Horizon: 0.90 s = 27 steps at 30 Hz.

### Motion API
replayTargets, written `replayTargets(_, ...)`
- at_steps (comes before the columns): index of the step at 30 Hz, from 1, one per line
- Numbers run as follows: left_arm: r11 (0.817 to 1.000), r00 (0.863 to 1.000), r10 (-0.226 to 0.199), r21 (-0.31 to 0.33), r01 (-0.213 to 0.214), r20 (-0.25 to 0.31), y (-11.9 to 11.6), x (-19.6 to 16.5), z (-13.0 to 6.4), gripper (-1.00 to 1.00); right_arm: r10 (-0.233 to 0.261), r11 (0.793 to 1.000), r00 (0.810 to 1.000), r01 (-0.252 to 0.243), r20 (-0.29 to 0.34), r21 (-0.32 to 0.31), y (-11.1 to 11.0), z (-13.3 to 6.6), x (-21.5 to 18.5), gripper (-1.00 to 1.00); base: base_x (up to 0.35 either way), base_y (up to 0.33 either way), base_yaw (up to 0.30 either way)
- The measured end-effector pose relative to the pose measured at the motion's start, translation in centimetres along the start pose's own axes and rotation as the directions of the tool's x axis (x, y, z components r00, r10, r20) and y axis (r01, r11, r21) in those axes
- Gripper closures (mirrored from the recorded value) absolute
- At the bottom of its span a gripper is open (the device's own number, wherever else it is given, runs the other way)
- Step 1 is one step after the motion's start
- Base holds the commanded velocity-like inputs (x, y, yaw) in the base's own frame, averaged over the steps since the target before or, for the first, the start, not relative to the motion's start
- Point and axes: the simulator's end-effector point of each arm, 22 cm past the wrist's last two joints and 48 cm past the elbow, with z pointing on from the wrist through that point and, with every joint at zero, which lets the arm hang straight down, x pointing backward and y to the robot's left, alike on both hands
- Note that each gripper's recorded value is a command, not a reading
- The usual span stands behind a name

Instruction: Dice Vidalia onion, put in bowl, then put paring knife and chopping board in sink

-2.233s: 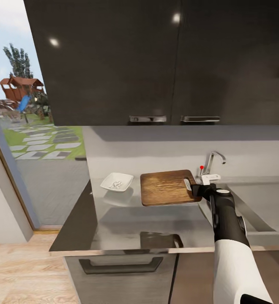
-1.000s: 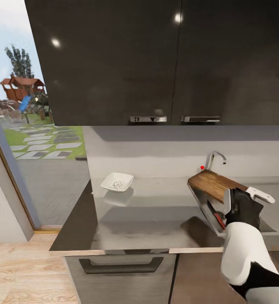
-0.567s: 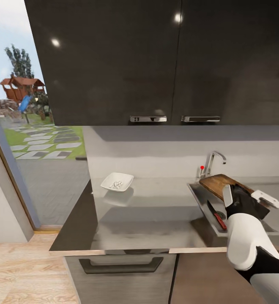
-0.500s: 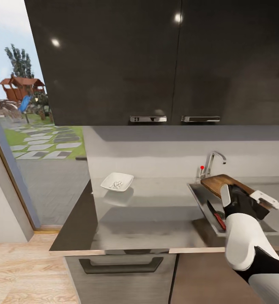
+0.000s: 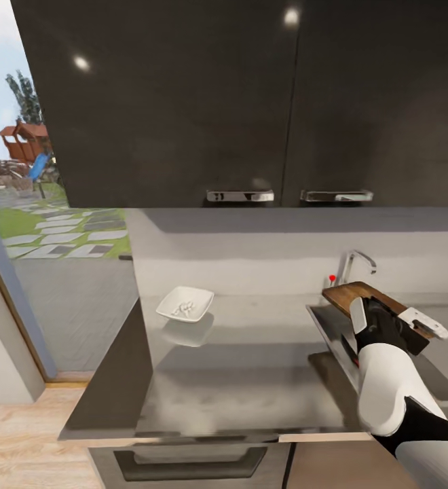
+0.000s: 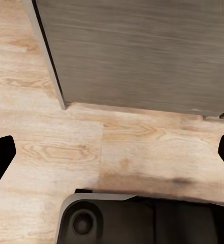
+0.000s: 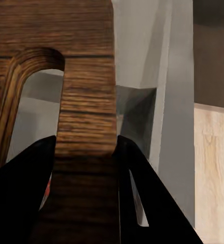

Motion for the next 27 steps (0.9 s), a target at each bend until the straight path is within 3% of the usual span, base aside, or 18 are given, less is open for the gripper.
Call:
replayTargets(3,1.000,1.000,0.000,0.000,0.000,0.000,0.0,0.0,0.0,-1.00,0.008,1.000,1.000,-0.007,-0.008,0.015,-0.6,0.4,0.0,1.00,0.043,0.000,0.000)
replayTargets(5,1.000,1.000,0.000,0.000,0.000,-0.001,0.0,0.0,0.0,-1.00,0.053,0.997,0.995,-0.047,-0.085,0.065,-2.5,1.7,2.0,1.00,0.008,0.000,0.000)
replayTargets(8,1.000,1.000,0.000,0.000,0.000,0.000,0.0,0.0,0.0,-1.00,0.075,0.994,0.990,-0.066,-0.116,0.086,-3.2,2.2,2.9,1.00,0.003,0.000,0.000)
replayTargets(27,1.000,1.000,0.000,0.000,0.000,0.001,0.0,0.0,0.0,-1.00,0.066,0.995,0.988,-0.054,-0.141,0.083,-2.6,2.5,6.2,1.00,0.000,0.000,0.000)
